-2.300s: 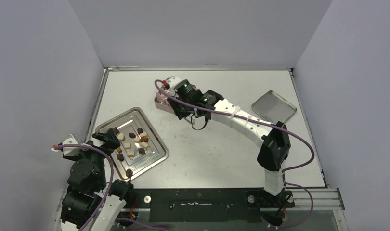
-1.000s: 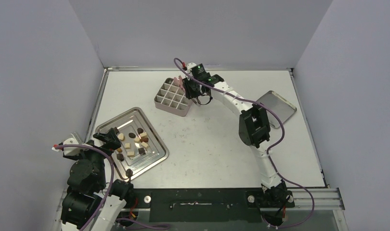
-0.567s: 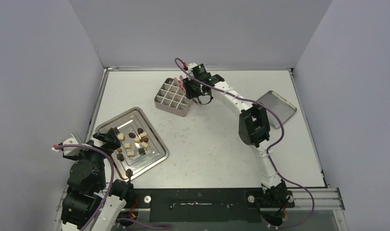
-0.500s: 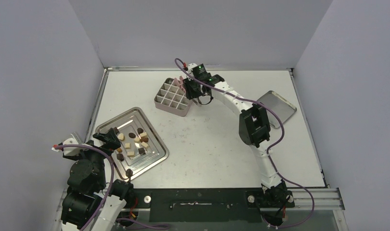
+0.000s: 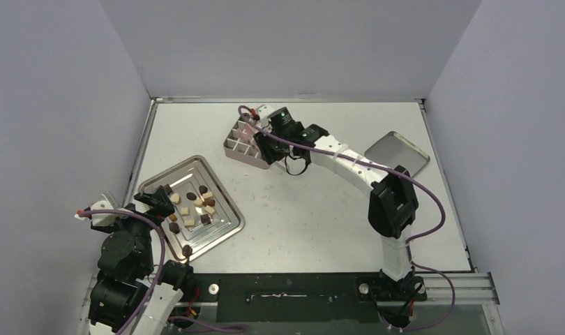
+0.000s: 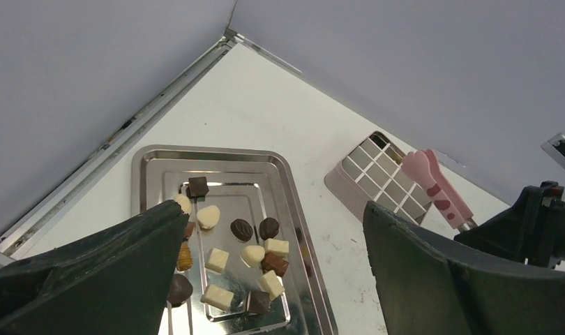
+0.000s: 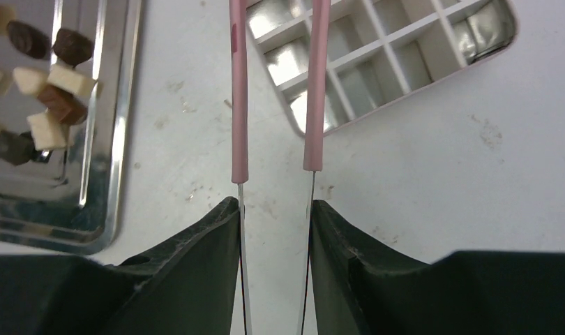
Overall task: Pack the chocolate
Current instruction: Place the fake chocolate in the packing box, then pick up the fake chocolate from the plate.
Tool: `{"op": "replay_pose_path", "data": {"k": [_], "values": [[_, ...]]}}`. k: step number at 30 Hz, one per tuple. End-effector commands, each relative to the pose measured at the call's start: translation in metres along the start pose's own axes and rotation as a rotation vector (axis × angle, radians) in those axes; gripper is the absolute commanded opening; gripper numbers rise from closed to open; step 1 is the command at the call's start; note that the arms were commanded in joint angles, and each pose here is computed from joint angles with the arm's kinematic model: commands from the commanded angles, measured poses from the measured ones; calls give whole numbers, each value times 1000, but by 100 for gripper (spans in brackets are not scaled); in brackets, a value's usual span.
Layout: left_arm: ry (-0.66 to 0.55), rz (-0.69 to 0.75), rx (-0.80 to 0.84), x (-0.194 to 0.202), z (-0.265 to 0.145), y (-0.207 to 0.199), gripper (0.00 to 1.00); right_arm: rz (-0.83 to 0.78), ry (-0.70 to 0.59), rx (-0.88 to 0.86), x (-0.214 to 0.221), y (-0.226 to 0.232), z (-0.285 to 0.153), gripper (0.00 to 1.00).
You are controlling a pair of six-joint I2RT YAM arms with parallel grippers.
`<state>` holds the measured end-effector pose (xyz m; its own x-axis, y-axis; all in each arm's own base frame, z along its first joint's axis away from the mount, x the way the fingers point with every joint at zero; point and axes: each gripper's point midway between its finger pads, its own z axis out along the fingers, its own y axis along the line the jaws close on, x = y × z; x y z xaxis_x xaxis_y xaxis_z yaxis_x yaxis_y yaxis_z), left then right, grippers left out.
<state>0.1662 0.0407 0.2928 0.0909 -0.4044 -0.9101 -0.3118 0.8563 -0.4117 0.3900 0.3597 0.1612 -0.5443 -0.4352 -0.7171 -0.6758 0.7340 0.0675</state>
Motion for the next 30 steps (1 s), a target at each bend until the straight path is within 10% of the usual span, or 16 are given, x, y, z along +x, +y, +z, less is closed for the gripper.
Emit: {"op": "replay_pose_path", "data": {"k": [1,17,30], "values": [[-35,-25,-8,-13,-1,-1,97,-95,-75,-25,-5,39,-28,37],[-50,-44,-36,-18,-4,5,97,-398,89,-199,83,186,-41,38],[-59,-53,-55,-20,-5,8,97,-487,233,-232,125,214,-14,39]]}}
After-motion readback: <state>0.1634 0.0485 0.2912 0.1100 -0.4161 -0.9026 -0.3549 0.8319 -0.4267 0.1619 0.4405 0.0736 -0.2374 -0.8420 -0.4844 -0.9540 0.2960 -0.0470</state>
